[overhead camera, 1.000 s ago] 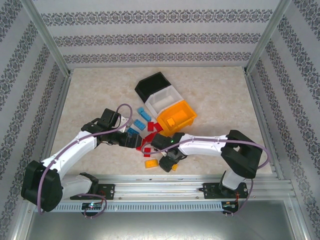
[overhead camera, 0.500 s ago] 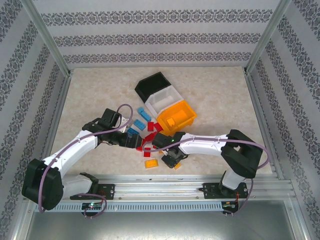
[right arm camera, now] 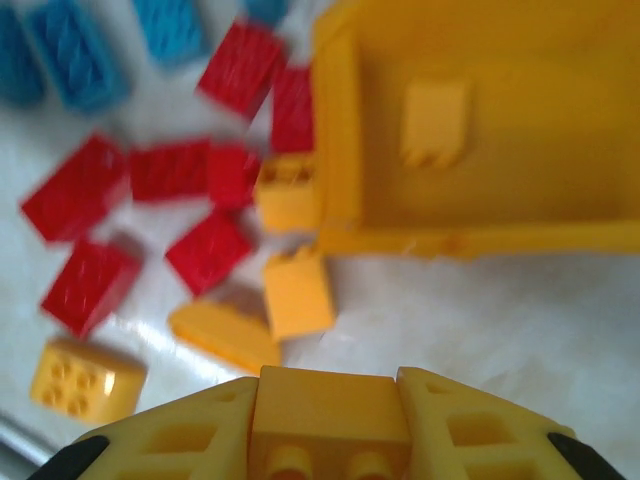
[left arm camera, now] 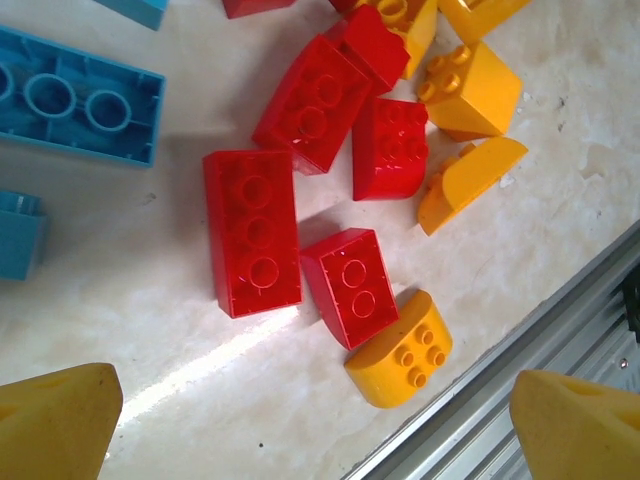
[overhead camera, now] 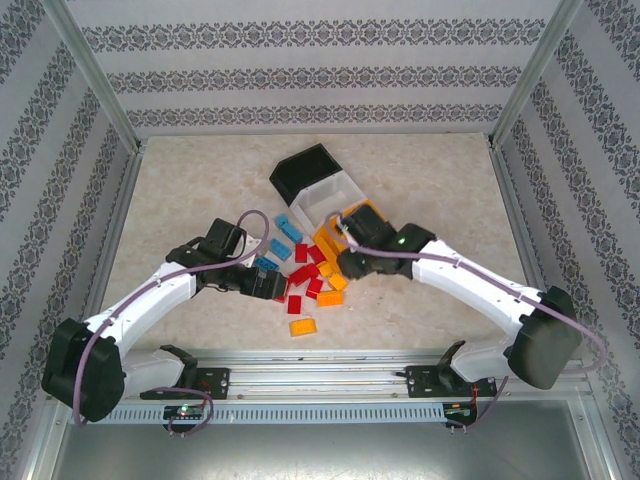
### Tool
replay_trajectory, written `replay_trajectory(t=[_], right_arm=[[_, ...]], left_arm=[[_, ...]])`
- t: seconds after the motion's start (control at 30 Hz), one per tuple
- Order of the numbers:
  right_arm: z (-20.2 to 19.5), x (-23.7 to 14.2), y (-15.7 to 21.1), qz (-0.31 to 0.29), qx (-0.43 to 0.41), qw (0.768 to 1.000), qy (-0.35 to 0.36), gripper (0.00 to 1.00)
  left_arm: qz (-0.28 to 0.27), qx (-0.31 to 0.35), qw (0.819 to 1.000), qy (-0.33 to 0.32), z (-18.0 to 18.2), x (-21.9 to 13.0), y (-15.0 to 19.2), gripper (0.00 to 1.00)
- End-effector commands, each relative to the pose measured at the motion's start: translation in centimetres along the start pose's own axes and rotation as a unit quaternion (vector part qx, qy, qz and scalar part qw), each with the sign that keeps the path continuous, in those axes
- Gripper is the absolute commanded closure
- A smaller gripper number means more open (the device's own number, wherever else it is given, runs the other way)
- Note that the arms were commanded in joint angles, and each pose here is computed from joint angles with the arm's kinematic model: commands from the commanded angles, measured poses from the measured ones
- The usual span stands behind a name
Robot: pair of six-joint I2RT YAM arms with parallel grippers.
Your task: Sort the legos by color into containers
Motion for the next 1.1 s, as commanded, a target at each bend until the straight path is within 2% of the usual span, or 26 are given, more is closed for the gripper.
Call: replay_trajectory(t=[0.0, 0.23, 0.43, 0.63, 0.83, 0.93, 1.07], right_arm=[[-2.8, 0.0, -3.0, -0.024, 0.057, 0.998, 0.033, 0.67], [-4.8, 4.0, -7.2, -0.011, 0.111, 0.994, 0.014, 0.67], [-5.6, 8.8, -7.7, 0.027, 0.117, 0.993, 0.023, 0.67], [-6.4, 11.6, -7.3, 0.048, 0.130, 0.990, 0.029, 0.63], [-6.3, 10.9, -7.5, 0.037, 0.132, 0.990, 0.025, 0.46], [-5.8, 9.4, -7.6, 0.019, 0.137, 0.990, 0.013, 0.42], [-5.0, 6.8, -7.1, -0.007, 0.138, 0.990, -0.005, 0.40]], left_arm=[[-0.003, 0.043, 0.999, -0.011, -1.1, -0.7, -0.1, 0.00], [0.021, 0.065, 0.997, -0.031, -1.2, -0.2, 0.7, 0.00], [0.023, 0.074, 0.997, -0.028, -1.5, 0.0, 0.9, 0.00], [0.043, 0.088, 0.995, -0.036, -1.8, 0.6, 1.5, 0.00], [0.084, 0.108, 0.987, -0.083, -1.7, 2.0, 2.1, 0.04], [0.094, 0.091, 0.983, -0.125, -0.5, 2.5, 1.8, 0.10], [0.100, 0.064, 0.982, -0.147, 0.2, 3.5, 1.3, 0.20]])
Point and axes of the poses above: each hand's point on the last joint's axis, 136 mm out from that joint toward the fingers, its own x axis out along the fingers, its own z axis along the line the jaws close on, y = z × x, the point moved 1 cm from there along -x, back along the fingers, and after that the axes turned 10 degrees about x, right-handed, at the moved point
